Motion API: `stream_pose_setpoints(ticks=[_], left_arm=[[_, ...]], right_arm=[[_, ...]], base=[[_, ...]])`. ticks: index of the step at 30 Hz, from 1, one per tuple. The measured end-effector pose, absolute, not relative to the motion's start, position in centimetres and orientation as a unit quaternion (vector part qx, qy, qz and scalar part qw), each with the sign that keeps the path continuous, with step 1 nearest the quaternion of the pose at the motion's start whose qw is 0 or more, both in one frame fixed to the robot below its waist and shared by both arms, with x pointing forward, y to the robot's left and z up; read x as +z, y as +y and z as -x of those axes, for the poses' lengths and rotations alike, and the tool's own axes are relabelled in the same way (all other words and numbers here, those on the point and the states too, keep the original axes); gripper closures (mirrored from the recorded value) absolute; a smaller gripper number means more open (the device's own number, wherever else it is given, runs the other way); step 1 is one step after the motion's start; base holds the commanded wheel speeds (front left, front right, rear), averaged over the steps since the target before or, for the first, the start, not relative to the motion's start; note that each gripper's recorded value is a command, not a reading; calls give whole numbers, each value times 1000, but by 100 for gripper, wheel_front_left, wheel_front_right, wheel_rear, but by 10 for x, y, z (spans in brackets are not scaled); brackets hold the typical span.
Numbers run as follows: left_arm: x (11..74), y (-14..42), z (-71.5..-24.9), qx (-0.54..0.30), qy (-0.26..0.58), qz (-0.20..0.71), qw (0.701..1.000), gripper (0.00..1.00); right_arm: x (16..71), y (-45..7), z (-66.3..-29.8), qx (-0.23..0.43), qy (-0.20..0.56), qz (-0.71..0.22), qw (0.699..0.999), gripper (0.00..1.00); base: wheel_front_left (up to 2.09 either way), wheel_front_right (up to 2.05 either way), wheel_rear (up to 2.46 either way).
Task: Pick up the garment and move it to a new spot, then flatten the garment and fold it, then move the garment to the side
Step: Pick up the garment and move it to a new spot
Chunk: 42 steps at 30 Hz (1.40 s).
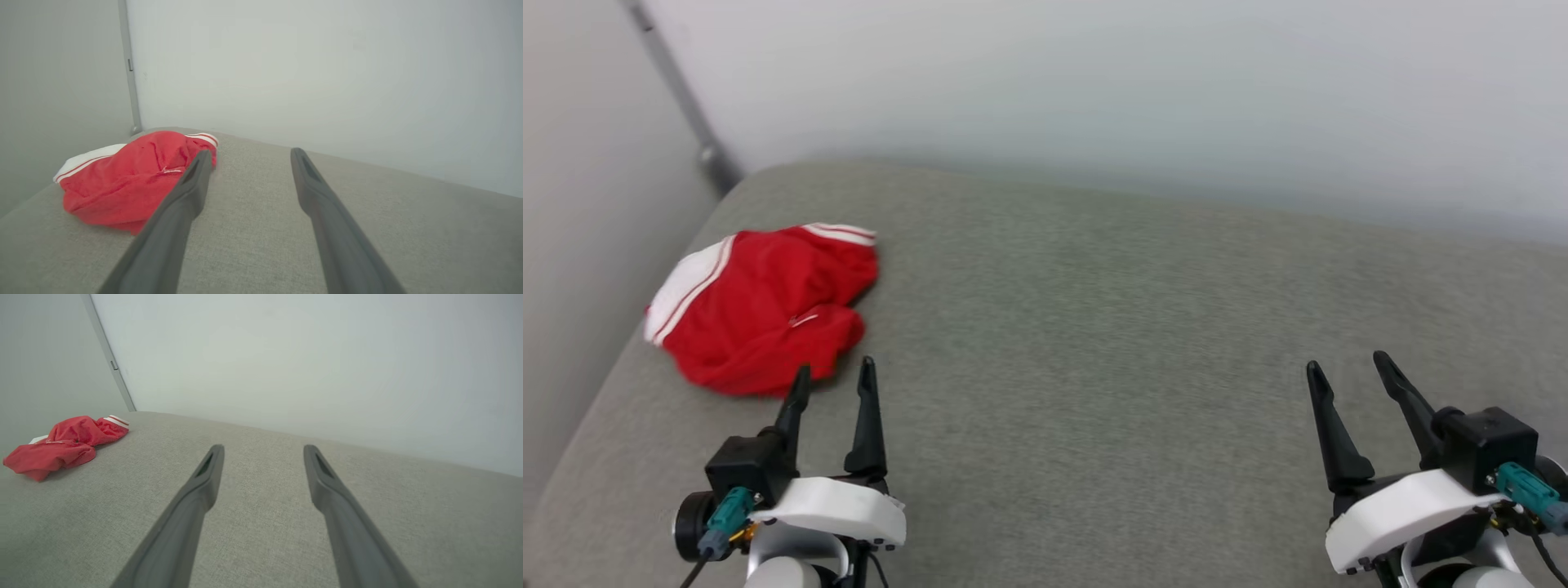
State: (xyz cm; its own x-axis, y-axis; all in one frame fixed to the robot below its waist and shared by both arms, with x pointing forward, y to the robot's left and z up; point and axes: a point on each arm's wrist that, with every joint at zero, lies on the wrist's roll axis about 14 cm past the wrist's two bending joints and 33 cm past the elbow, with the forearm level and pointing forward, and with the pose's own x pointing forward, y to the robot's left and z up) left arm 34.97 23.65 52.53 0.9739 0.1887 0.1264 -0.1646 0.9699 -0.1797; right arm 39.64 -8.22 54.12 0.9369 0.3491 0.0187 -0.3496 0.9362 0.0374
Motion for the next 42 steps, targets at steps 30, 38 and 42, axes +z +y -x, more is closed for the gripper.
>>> stream_pose_setpoints(ticks=[30, 38, 42], left_arm=[[527, 343, -267, 264, -78, 56, 960, 0], [576, 358, -326, 223, -120, 7, 967, 0], [604, 367, -372, 197, -121, -9, 973, 0]], right_arm=[[540, 47, -415, 345, -9, -27, 938, 0], [538, 27, -430, 315, -8, -17, 949, 0], [529, 11, -441, 292, 0, -10, 956, 0]], base=[[0, 0, 0], [0, 0, 0], [0, 0, 0]])
